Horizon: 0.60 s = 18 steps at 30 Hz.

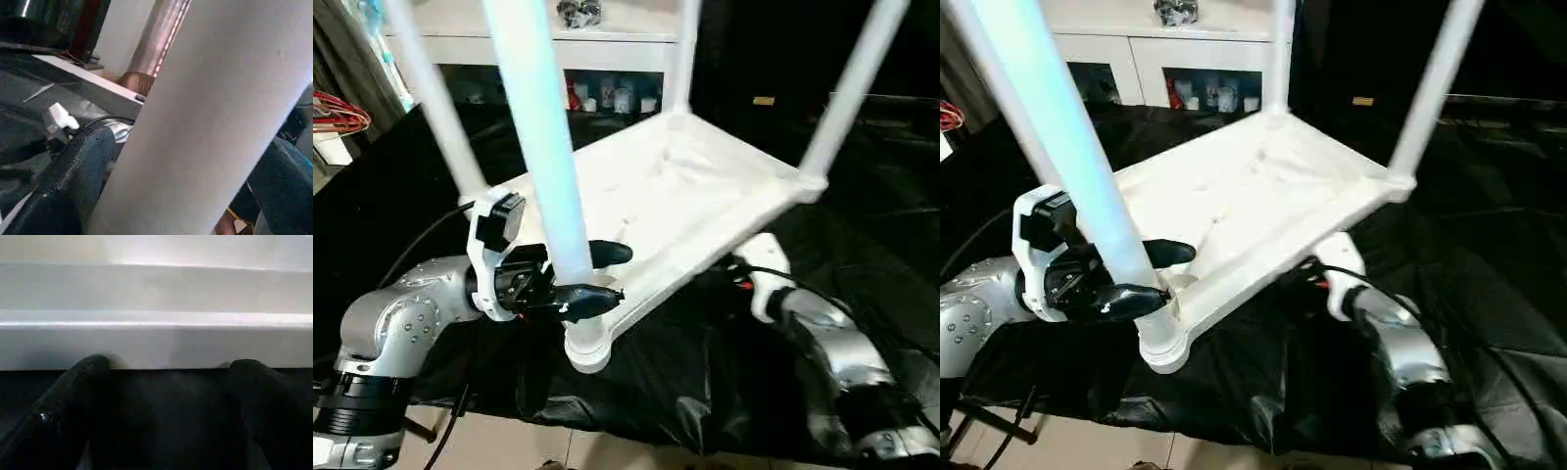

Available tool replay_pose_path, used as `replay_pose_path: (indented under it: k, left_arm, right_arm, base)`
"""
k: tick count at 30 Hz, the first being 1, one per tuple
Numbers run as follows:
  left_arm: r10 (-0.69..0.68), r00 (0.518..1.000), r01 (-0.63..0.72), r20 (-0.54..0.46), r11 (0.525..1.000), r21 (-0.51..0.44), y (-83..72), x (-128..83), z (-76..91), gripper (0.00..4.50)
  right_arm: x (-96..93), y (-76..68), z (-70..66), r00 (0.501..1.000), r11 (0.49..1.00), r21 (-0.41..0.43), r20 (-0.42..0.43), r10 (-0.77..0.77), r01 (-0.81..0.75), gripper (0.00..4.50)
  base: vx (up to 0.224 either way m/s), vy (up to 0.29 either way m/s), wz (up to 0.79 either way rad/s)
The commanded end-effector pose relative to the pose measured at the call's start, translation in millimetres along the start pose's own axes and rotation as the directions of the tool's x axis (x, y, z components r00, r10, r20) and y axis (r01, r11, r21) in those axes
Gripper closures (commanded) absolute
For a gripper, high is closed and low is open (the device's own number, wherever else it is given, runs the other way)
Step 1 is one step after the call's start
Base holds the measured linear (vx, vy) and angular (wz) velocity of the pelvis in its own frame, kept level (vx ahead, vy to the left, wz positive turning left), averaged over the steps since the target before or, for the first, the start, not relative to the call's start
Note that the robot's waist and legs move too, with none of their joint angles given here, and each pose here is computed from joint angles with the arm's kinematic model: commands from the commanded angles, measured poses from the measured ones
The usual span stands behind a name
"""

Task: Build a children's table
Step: Rotate table base

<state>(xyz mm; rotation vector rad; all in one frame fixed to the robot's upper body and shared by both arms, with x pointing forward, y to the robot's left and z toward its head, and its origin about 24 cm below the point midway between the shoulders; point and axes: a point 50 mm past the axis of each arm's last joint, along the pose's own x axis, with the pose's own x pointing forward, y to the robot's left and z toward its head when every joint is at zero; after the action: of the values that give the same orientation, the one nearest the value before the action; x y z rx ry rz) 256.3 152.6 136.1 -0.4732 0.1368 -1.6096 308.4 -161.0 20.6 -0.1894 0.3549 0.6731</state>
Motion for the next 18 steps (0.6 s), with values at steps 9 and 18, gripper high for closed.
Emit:
replay_pose_path:
  k: [9, 18]
  left_arm:
    - [-0.090, 0.995, 0.088, 0.035, 0.995, 0.039, 2.0, 39.6, 0.9, 0.00]
    - [-0.078, 0.997, 0.076, 0.014, 0.992, 0.104, 21.8, 87.2, -8.6, 0.00]
  right_arm:
    - [27.7, 30.0, 19.2, 0.977, 0.981, -0.013, 0.089, 0.194, -0.193, 0.03]
    - [32.0, 31.5, 22.0, 0.974, 0.980, -0.009, 0.105, 0.199, -0.199, 0.03]
  base:
    - [0.000, 0.000, 0.00]
    - [0.000, 0.000, 0.00]
